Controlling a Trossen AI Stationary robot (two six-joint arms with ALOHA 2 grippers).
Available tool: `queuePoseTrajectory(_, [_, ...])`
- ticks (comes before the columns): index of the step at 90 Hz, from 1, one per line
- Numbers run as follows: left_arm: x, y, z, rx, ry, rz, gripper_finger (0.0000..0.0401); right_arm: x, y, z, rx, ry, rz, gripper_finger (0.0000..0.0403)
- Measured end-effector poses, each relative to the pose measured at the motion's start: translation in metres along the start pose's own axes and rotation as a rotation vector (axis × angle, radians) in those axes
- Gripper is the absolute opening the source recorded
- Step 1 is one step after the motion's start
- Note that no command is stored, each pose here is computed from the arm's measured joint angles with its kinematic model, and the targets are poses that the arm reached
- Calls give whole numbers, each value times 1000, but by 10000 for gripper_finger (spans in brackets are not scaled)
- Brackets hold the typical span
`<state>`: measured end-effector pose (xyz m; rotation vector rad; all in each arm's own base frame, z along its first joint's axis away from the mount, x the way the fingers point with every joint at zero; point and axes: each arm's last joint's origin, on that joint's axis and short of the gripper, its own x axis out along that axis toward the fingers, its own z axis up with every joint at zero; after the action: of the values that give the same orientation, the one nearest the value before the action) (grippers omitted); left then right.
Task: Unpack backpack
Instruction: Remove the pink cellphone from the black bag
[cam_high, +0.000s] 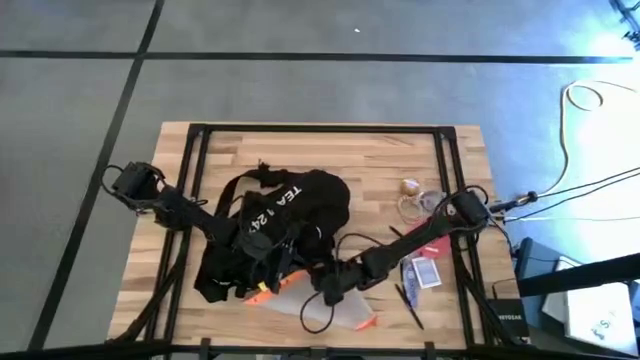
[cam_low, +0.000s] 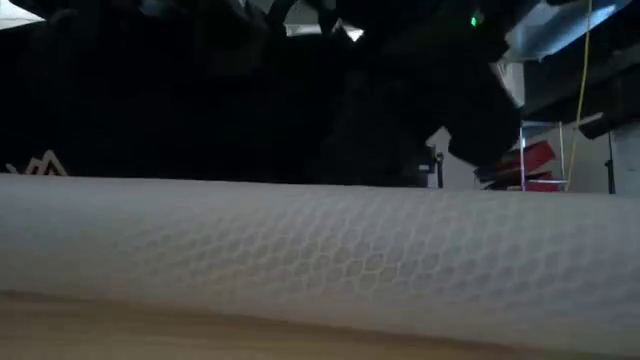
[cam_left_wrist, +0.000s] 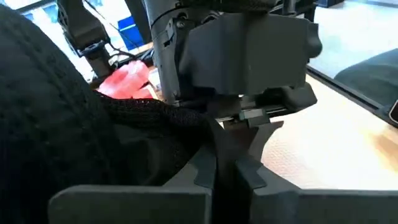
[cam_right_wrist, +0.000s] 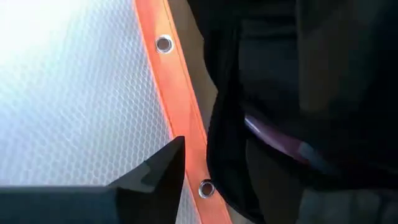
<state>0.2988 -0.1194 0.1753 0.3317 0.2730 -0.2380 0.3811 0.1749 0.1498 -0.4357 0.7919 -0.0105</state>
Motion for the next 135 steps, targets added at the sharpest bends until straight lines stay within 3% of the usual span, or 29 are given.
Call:
queuePoseTrajectory(11, [0, -2, 0, 9, 1, -4, 0, -1, -1, -2, -61, 22, -22, 152])
queuePoseTrajectory(28, [0, -2, 0, 4, 4, 4, 0, 9, -7, -11, -144, 66, -257, 141])
queuePoseTrajectory(38, [0, -3, 0, 2, 1, 4, 0, 16, -12, -16, -157, 72, -205, 127])
queuePoseTrajectory(45, [0, -4, -2, 8, 10, 1, 0, 23, -13, -20, -161, 88, -233, 121])
queuePoseTrajectory(60, [0, -4, -1, 2, 1, 20, 0, 29, -24, -13, -65, 8, -257, 112])
queuePoseTrajectory(81, [-1, -1, -2, -75, 43, 129, 10, 29, -25, -12, -17, 0, -303, 66])
queuePoseTrajectory(92, [-1, 0, -5, -95, 72, 118, 58, 30, -21, -20, 1, -4, -297, 30])
queuePoseTrajectory(105, [-6, 2, -1, -123, 73, 115, 163, 34, -17, -42, 59, 17, -279, 3])
queuePoseTrajectory(121, [-30, 13, 28, -164, -28, 103, 307, 37, -14, -63, 170, -89, -279, 9])
queuePoseTrajectory(135, [-68, 24, 55, -153, -82, 136, 359, 36, -15, -72, 242, -195, -279, 2])
